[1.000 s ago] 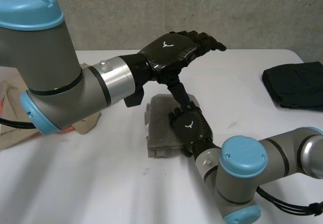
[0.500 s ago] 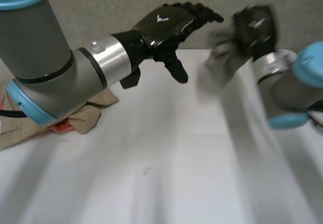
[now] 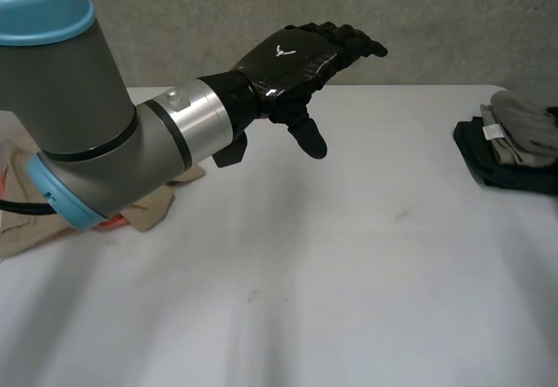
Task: Fold the laundry.
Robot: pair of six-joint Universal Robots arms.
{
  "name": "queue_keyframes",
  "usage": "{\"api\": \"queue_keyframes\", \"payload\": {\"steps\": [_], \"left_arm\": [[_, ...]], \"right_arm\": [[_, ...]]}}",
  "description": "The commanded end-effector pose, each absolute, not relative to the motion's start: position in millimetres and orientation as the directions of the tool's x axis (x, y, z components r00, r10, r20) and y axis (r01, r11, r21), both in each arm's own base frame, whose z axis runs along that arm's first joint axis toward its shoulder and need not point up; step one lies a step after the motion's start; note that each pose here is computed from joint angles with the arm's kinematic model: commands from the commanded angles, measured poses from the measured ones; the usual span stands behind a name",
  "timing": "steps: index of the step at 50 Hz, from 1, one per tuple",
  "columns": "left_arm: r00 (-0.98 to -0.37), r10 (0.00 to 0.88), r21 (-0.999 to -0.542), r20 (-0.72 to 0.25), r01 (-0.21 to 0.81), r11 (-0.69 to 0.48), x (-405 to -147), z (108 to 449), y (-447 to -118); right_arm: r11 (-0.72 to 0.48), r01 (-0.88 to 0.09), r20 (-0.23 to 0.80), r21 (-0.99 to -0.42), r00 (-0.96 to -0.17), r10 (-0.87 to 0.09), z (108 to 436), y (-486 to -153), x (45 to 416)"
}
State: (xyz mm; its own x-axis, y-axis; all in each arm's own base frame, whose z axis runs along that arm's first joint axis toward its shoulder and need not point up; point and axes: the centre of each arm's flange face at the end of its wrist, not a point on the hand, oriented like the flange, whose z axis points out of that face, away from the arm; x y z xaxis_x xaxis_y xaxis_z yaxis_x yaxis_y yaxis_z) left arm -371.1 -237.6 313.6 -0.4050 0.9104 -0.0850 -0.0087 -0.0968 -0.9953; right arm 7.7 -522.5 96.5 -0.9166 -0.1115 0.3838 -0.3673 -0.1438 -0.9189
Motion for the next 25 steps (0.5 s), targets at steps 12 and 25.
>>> {"api": "queue_keyframes", "payload": {"steps": [12,25], "left_arm": [[-0.378,0.921,-0.994,-0.091,-0.019,-0.106,-377,318,-224],[-0.679,0.724,-0.961,-0.122,-0.102,-0.258,-351,378,-256]], "right_arm": [[-0.011,-0.478,0.474,-0.878,-0.874,0.106,238,-474,-37],[-0.335,-0.641,0.577,-0.69,-0.767,0.28,341,-459,66]]}}
